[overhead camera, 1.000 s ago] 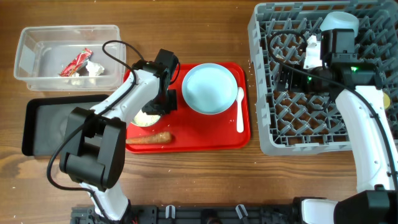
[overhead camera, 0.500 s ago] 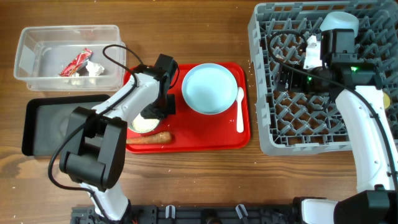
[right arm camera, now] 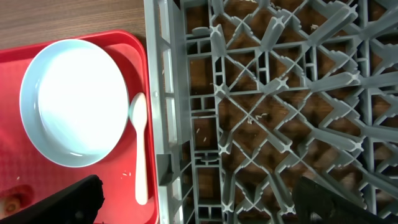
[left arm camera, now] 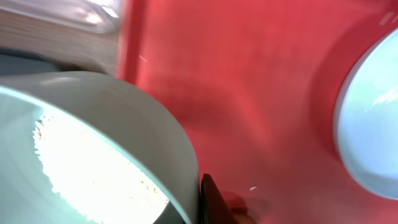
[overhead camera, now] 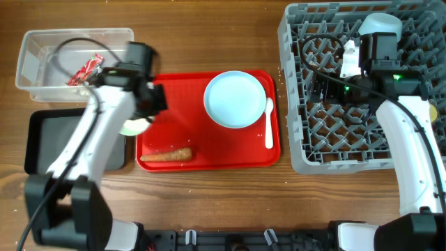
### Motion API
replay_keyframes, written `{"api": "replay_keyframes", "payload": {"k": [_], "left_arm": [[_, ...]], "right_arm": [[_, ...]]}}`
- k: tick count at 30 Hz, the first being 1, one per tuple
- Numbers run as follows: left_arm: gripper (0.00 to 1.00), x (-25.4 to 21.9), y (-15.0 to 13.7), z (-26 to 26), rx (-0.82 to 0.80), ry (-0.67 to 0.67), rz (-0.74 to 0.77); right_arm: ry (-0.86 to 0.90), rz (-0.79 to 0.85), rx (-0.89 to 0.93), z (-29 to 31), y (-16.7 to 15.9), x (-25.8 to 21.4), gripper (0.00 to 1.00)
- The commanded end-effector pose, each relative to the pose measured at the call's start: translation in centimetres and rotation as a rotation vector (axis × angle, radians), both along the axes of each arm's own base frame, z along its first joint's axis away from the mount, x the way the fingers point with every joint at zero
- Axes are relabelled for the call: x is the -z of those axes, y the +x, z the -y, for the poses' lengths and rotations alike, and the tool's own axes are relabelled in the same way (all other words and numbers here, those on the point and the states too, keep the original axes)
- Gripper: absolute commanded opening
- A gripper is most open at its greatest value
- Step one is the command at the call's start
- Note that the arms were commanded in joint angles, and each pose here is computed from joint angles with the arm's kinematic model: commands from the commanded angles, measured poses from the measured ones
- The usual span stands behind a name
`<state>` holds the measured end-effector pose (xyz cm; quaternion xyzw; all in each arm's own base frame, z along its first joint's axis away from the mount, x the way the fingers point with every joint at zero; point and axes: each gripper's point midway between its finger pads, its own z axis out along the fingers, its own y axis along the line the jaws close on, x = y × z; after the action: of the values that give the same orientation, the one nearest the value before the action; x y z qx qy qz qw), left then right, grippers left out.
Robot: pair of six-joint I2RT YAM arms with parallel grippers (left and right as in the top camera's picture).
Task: Sort waste into correct bins and load items into the dishwasher rack
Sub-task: 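Grasp the green bowl rim with the left gripper and lift it, then tip the green bowl over the black tray to pour out the rice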
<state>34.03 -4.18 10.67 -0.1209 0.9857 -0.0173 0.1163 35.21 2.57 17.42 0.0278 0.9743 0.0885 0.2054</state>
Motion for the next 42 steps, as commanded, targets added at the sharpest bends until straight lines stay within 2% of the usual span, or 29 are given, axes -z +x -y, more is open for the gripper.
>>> {"api": "replay_keyframes", "payload": {"k": [1,5,14,23,30,42], "left_arm": [[0.04,-1.9,0.6,-3.0,-0.019,-0.118,0.051],[0.04,-2.5,0.9,-5.4,-0.041,-0.266,0.091],[0.04,-6.0,0.6,-10.2,-0.054,-0.715,0.349],[0.04,-3.7,-1.7,-12.4,-0.145,-0.997,0.474],[0.04,-3.2,-2.7,-13.5,-0.187,-1.111,0.584],[0.04,-4.3,-2.9,-13.1,-0.202,-1.199,0.623]], "right_arm": [[0.009,0.01,-0.013,-0.3,-0.2,-0.4,1.0],[0.007,0.005,-0.016,-0.3,-0.3,-0.4,1.0],[0.007,-0.003,-0.016,-0.2,-0.5,-0.3,1.0],[0.004,-0.005,-0.015,-0.2,-0.5,-0.3,1.0],[0.003,-0.005,-0.014,-0.2,-0.5,-0.3,1.0],[-0.017,-0.008,-0.004,0.2,-0.5,-0.2,1.0]]}}
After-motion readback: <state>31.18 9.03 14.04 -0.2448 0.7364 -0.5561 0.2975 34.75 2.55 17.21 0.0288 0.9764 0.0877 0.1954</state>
